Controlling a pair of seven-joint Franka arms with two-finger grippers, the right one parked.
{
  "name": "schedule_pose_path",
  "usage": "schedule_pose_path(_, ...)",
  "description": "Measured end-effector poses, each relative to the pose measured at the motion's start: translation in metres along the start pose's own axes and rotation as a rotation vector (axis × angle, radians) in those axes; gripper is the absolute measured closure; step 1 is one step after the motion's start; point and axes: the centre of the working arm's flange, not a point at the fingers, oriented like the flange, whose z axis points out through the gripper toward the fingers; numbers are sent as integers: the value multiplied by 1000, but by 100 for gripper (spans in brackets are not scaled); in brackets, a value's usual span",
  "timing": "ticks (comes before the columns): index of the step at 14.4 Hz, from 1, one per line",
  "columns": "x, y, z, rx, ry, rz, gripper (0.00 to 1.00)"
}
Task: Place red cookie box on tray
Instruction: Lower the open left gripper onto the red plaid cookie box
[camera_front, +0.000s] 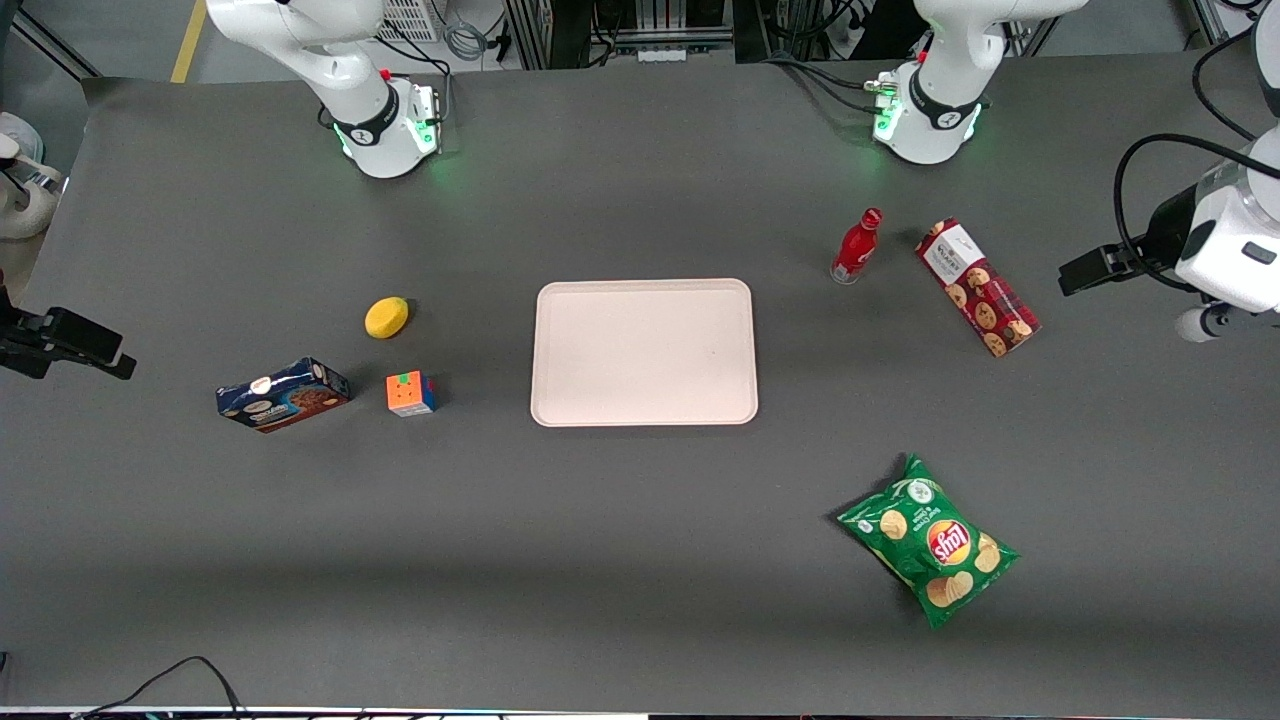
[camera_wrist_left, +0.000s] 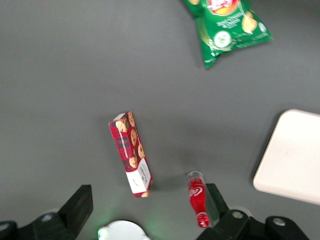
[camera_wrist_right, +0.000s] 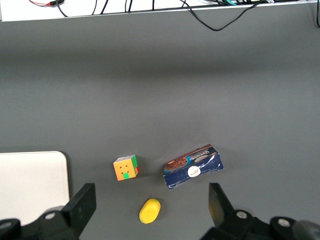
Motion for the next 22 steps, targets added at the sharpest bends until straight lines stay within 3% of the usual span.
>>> schedule_pose_path(5,0,-7,30,22,-57,-124,0)
schedule_pose_path(12,-31,-51,109,22,-78,-187,0)
schedule_pose_path(16,-56,-83,192,-7,-64,-202,0)
schedule_pose_path(20,-80,-113,256,-35,-93,-222,0)
schedule_pose_path(22,-89,-112,279,-44,-83,-226,0)
